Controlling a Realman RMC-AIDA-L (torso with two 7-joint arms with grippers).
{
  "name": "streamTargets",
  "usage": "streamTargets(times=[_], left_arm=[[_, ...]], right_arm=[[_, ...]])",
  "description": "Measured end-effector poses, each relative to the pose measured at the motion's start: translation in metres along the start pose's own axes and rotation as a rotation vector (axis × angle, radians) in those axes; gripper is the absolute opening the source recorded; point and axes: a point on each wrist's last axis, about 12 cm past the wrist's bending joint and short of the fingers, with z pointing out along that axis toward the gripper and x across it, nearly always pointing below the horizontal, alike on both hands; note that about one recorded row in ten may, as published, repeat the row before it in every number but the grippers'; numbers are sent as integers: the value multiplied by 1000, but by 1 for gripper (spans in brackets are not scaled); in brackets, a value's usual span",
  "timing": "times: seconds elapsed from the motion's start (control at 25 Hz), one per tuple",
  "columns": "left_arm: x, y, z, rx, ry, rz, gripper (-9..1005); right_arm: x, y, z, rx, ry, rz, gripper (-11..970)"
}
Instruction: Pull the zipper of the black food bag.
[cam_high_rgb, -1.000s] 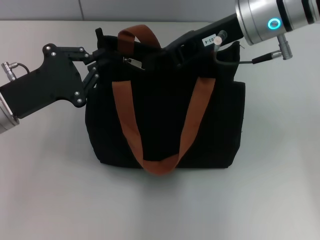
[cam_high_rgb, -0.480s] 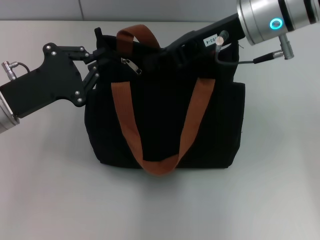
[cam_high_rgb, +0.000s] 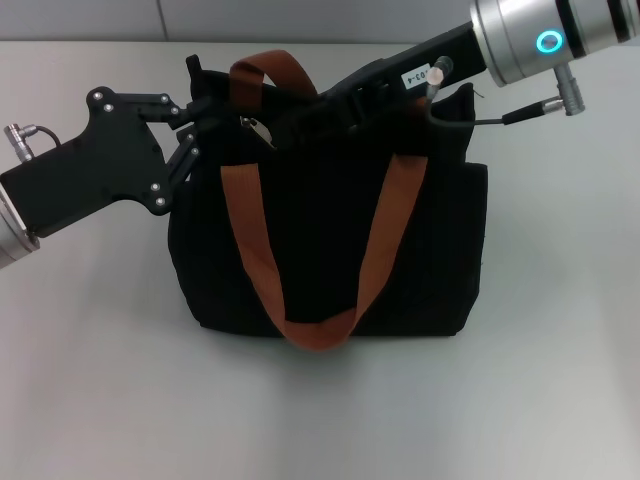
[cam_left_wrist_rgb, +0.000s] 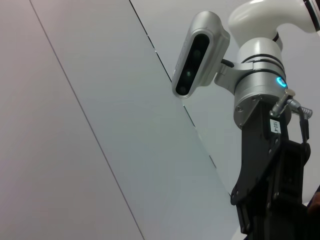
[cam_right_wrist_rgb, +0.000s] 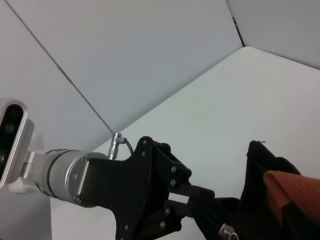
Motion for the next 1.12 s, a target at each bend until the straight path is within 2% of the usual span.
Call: streamTargets(times=[0.08, 0.68, 1.12], left_arm=[[0, 0, 0, 1, 0, 0, 69], [-1, -1, -1, 6, -10, 1, 69], [-3, -3, -2, 12, -22, -2, 69]], right_arm=[[-2, 0, 4, -3, 6, 11, 220], [-8, 3, 13, -21, 16, 19, 232], [-8, 0, 13, 18, 34, -7, 231]])
